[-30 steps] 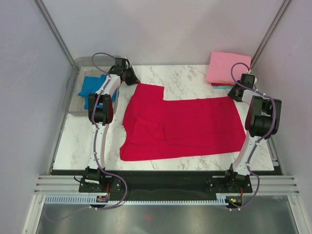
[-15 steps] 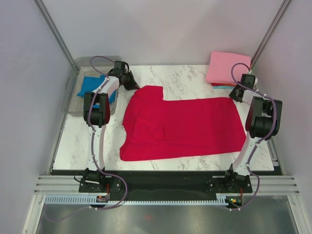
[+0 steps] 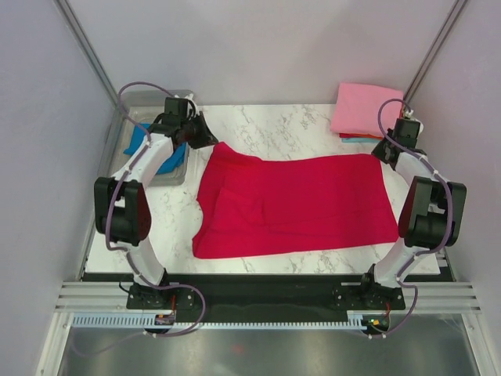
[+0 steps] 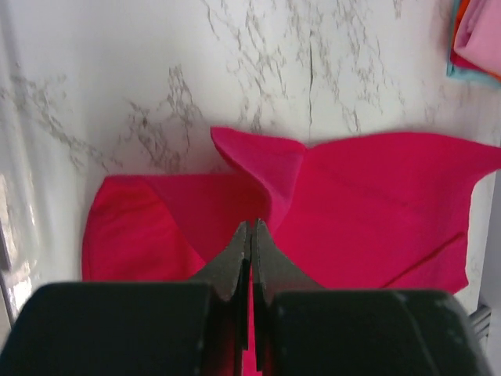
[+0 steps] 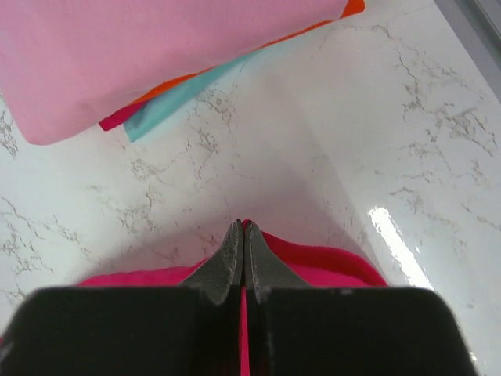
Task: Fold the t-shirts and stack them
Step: Fold the tshirt
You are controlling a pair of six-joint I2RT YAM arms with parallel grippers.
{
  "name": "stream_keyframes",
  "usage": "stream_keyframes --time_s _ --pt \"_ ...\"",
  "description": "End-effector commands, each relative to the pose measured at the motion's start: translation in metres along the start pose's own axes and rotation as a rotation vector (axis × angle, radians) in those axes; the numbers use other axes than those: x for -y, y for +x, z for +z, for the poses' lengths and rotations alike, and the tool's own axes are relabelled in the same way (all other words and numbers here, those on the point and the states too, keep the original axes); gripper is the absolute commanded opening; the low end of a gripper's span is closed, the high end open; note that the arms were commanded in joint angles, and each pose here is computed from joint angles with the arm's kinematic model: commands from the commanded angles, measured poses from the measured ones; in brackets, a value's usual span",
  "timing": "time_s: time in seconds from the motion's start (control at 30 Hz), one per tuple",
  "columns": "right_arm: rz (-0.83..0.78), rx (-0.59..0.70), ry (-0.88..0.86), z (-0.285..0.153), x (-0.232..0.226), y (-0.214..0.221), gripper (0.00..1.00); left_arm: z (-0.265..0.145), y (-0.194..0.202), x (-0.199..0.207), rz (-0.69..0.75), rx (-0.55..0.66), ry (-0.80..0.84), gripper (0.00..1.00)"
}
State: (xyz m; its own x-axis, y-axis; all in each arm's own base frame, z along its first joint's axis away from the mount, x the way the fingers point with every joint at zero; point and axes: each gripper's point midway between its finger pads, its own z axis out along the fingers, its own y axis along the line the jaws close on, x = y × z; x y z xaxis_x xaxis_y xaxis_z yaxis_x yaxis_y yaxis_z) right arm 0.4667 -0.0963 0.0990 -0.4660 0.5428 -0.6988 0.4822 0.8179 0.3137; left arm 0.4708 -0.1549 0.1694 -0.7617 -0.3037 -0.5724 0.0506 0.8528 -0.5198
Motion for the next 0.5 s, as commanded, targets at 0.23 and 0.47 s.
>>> stream_keyframes --time_s 0.23,0.47 --pt "0.001 -0.014 0.038 -0.019 0.017 0.019 0.00 -0.068 0.082 0.024 0.164 -0.041 0.008 0.02" --pt "0.056 -0.023 0.067 -0.024 0.037 0.023 0.00 -0.107 0.132 0.032 0.242 -0.071 -0.018 0.02"
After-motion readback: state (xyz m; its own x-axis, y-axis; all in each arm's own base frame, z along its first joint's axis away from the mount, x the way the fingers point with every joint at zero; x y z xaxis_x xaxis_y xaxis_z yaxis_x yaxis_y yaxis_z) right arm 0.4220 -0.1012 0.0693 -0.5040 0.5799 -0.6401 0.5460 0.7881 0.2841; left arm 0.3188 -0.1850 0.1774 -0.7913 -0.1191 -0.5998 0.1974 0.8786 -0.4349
